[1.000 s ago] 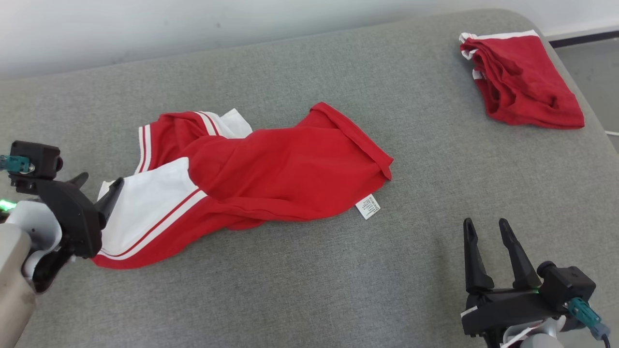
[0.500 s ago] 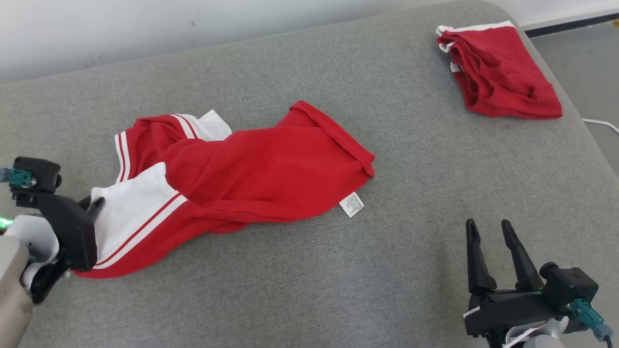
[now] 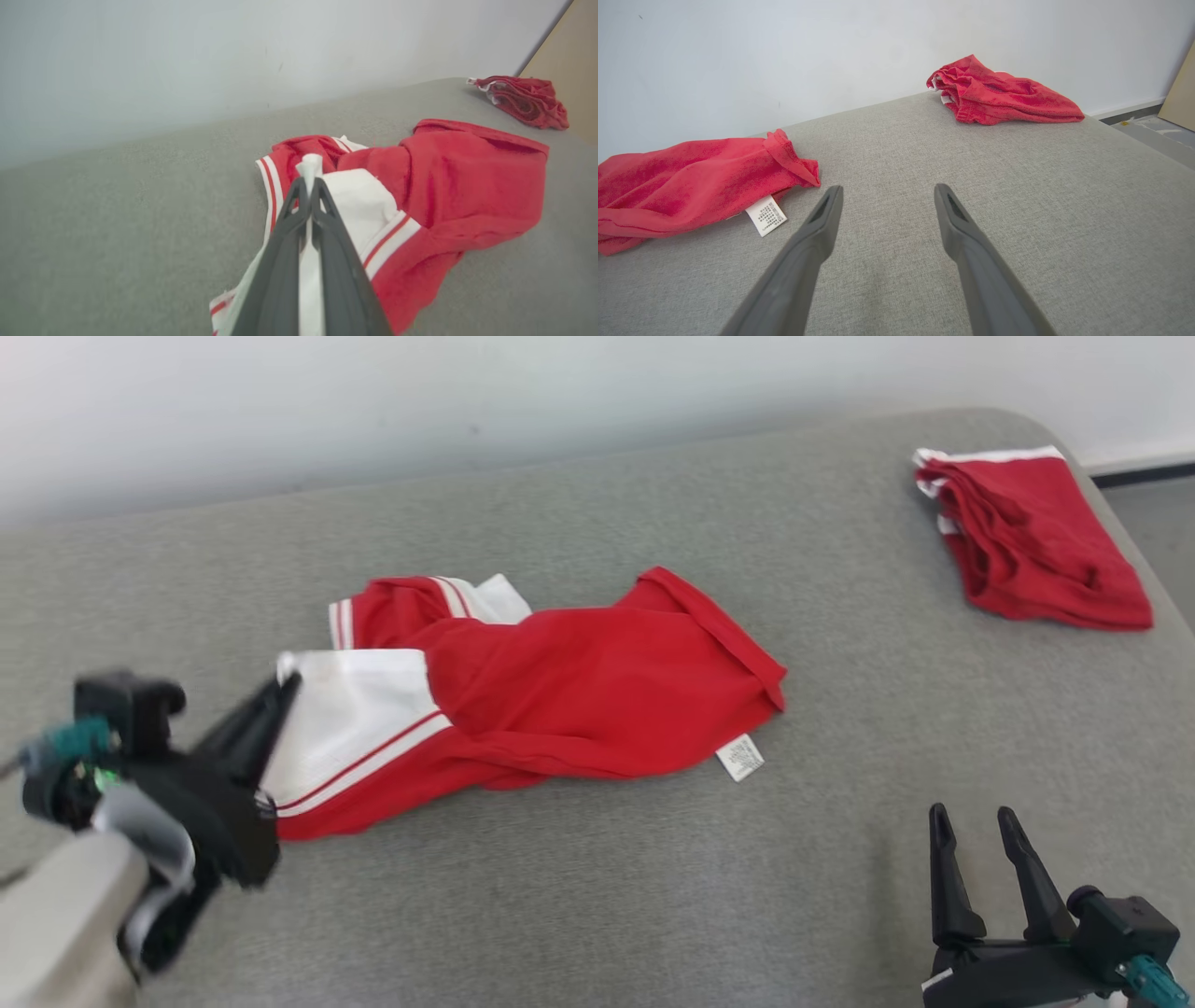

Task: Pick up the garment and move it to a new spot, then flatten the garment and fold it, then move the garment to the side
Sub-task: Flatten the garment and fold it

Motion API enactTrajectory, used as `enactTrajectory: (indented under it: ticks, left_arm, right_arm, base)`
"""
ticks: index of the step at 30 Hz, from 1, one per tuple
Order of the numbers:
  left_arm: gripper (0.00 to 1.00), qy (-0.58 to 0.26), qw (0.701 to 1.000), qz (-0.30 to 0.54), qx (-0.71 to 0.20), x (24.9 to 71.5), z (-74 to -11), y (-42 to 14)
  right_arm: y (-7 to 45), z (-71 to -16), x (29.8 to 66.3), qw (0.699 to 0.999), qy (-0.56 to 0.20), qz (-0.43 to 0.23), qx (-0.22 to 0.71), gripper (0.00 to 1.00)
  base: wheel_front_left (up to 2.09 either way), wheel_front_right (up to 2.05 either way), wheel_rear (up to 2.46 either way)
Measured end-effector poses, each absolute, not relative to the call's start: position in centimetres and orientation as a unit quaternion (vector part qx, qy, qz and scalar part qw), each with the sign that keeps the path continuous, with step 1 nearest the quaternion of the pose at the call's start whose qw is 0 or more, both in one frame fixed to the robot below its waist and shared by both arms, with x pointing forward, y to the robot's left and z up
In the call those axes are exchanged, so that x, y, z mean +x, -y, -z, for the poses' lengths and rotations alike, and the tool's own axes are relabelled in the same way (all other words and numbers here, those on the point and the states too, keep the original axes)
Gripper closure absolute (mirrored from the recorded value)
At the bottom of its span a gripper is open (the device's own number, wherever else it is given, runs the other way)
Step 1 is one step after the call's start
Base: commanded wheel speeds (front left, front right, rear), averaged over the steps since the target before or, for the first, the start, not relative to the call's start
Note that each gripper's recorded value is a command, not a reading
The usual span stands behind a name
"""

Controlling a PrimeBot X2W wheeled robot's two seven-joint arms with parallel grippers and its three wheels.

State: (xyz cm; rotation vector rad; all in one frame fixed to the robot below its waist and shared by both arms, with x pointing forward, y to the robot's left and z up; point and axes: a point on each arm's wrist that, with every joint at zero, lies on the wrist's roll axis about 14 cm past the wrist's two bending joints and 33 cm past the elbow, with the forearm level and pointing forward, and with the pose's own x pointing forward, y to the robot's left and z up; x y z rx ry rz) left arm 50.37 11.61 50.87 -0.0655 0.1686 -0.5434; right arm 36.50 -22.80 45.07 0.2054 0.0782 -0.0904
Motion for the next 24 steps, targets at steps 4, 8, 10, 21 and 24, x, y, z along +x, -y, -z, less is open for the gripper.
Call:
enactTrajectory:
  ticks: [4, 8, 10, 21, 24]
  left_arm:
    - [1.00, -0.080, 0.961, 0.258, -0.055, 45.7, -50.6, -12.5]
    - [1.00, -0.099, 0.959, 0.251, -0.089, 40.5, -49.4, -12.2]
    - [1.00, -0.123, 0.953, 0.253, -0.111, 37.8, -48.2, -11.6]
    - [0.72, -0.252, 0.932, 0.203, -0.165, 30.1, -40.9, -11.8]
    - [0.00, -0.244, 0.934, 0.199, -0.167, 30.4, -40.8, -11.6]
  right_arm:
    - [21.9, -45.4, 36.9, 0.994, -0.033, 0.030, 0.104, 0.00]
    - [21.2, -45.5, 37.3, 0.994, -0.033, 0.014, 0.101, 0.00]
    - [20.7, -45.7, 37.8, 0.995, -0.030, 0.006, 0.100, 0.00]
    - [18.4, -45.8, 39.2, 0.994, -0.031, -0.034, 0.095, 0.00]
    - [18.2, -45.8, 39.1, 0.994, -0.032, -0.038, 0.094, 0.00]
  base:
    - [0.00, 0.00, 0.00]
    - [0.00, 0.00, 0.00]
    - [0.00, 0.00, 0.00]
    - [0.00, 0.00, 0.00]
    - [0.00, 0.00, 0.00]
